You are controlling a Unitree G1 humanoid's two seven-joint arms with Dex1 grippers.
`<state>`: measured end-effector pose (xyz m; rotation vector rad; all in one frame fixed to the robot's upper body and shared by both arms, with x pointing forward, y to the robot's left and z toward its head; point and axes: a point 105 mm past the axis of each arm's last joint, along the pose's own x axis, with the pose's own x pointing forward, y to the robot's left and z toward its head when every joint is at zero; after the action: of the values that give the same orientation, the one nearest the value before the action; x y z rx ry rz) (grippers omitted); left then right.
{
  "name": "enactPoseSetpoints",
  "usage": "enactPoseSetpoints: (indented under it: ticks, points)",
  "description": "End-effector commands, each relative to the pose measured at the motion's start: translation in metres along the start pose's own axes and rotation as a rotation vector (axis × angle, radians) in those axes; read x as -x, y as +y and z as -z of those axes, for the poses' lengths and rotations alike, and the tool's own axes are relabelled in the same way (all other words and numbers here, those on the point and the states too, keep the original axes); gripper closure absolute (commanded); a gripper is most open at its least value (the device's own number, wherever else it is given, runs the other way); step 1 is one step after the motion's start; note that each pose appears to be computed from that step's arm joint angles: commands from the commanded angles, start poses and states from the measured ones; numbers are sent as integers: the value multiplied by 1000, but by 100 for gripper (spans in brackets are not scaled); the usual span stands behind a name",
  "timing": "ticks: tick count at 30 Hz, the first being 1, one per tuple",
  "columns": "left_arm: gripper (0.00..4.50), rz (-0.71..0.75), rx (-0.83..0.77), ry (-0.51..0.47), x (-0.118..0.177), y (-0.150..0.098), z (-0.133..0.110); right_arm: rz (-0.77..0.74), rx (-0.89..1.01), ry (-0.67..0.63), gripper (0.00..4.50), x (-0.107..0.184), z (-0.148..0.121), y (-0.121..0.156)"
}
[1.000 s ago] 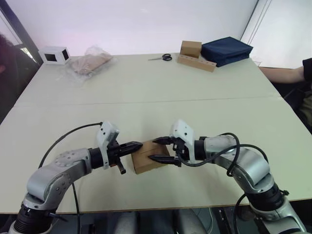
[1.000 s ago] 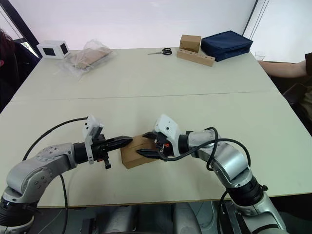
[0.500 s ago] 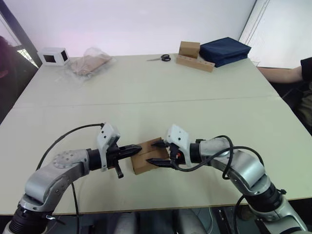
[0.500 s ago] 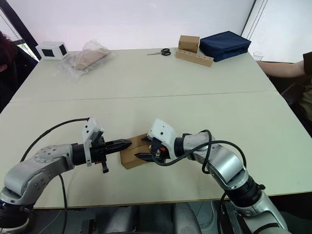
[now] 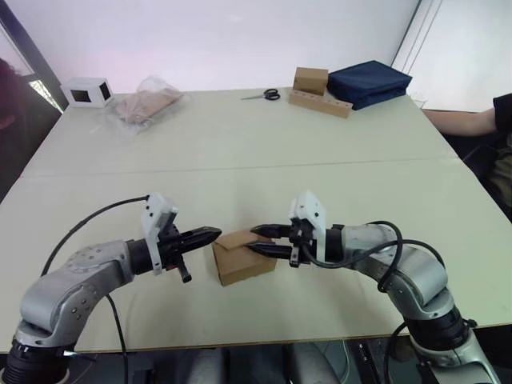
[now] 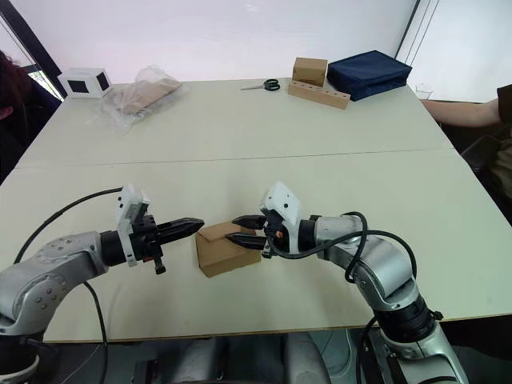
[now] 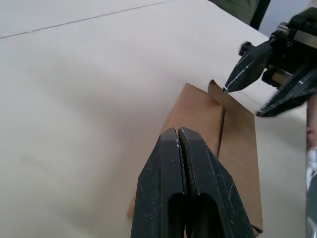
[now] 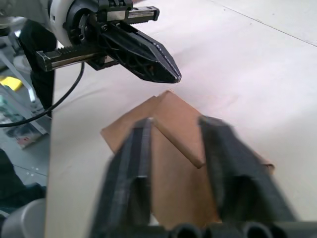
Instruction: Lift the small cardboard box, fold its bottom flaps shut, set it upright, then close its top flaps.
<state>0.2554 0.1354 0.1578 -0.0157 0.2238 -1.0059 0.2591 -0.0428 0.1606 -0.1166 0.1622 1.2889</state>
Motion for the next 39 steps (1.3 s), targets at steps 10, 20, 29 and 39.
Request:
enactPoseSetpoints:
  ticks: [10, 20, 29, 39]
  points:
    - [450, 32, -139, 87, -10, -17, 17, 21, 54, 15, 446, -6, 2, -1]
    - [450, 43, -137, 111, -17, -17, 29, 34, 81, 146, 446, -11, 28, -3]
    - [450, -8, -95, 0, -12, -9, 14, 65, 59, 33, 446, -8, 16, -8]
    - [450, -46, -36, -60, 24, -11, -17, 122, -19, -203, 446, 44, -22, -2]
